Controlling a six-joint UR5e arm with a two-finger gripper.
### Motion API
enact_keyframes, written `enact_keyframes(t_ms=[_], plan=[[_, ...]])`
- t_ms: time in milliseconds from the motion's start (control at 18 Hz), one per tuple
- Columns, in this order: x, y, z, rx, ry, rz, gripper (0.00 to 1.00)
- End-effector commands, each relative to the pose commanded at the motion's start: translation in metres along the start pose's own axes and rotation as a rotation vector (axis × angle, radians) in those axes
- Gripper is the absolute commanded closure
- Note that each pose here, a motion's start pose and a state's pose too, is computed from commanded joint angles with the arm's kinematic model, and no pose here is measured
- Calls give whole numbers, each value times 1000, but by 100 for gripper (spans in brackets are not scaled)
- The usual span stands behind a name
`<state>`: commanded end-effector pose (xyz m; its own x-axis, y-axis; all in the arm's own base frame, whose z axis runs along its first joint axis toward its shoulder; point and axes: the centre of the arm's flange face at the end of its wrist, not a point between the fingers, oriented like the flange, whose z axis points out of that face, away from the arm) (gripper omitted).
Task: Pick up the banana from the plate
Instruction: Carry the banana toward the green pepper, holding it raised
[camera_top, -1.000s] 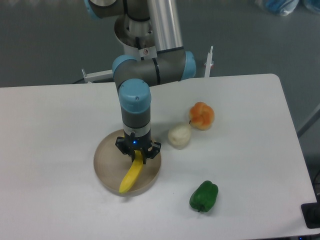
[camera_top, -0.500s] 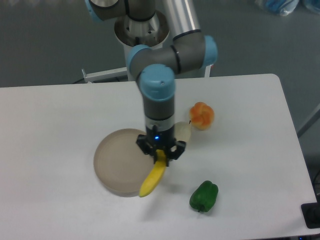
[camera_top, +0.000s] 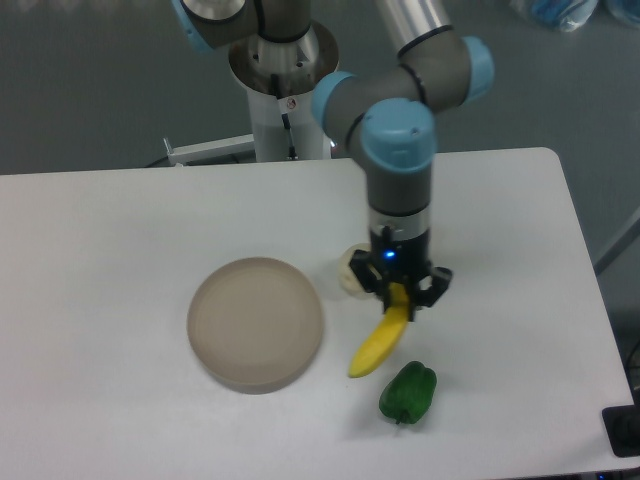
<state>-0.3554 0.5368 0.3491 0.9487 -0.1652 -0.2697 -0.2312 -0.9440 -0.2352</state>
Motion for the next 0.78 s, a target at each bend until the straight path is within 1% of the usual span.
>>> enact_keyframes(t_ms=[111,222,444,778], plan=[[-14,6,-3,3,-14,24,77],[-20,7,-6,7,-23,52,77],[-28,7,-8,7,-34,78,77],[-27,8,-5,4,-28,80,77]])
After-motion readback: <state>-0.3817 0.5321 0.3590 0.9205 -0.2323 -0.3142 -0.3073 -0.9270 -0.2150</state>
